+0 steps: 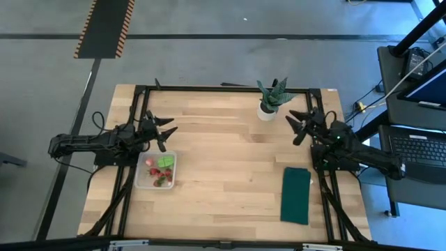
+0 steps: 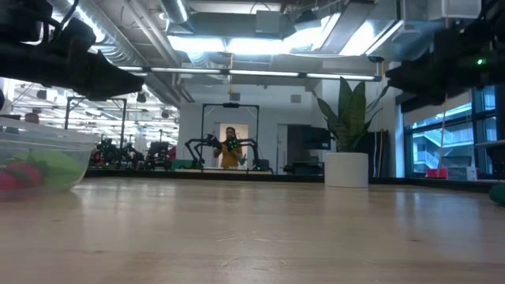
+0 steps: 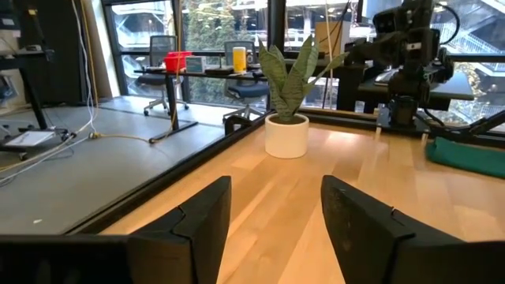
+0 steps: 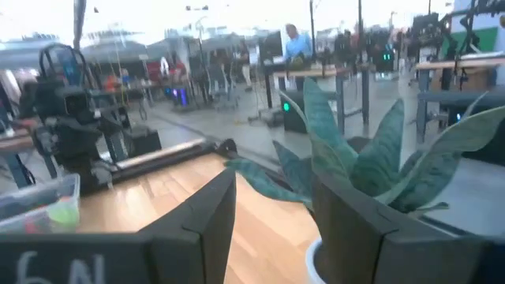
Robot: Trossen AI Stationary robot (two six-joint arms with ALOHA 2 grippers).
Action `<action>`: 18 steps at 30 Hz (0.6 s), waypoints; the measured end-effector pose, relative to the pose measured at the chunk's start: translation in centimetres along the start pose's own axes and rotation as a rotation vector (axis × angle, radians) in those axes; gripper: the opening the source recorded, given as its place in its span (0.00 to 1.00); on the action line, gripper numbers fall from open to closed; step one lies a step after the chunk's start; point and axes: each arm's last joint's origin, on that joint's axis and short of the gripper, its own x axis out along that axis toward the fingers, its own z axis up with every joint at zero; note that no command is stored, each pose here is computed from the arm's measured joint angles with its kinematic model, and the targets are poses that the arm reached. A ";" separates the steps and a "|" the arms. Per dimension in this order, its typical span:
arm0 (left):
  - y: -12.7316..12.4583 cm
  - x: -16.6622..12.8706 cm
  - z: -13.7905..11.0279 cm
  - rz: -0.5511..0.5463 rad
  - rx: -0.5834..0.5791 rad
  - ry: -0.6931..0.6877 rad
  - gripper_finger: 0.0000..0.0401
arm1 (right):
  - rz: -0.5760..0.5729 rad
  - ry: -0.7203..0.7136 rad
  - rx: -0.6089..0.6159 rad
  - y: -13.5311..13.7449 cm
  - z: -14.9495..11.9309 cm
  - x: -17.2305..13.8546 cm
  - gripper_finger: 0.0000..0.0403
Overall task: Pick and placing Produce into tupperware
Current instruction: Return To Home Position
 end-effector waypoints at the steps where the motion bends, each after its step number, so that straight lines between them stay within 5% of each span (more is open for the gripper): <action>1: 0.0 0.0 0.0 0.000 0.000 0.000 0.48 | 0.002 -0.011 0.003 0.0 -0.4 0.1 0.42; 18: 0.0 0.0 0.0 0.000 0.001 0.000 0.48 | -0.005 0.034 0.037 -0.2 -1.6 0.2 0.42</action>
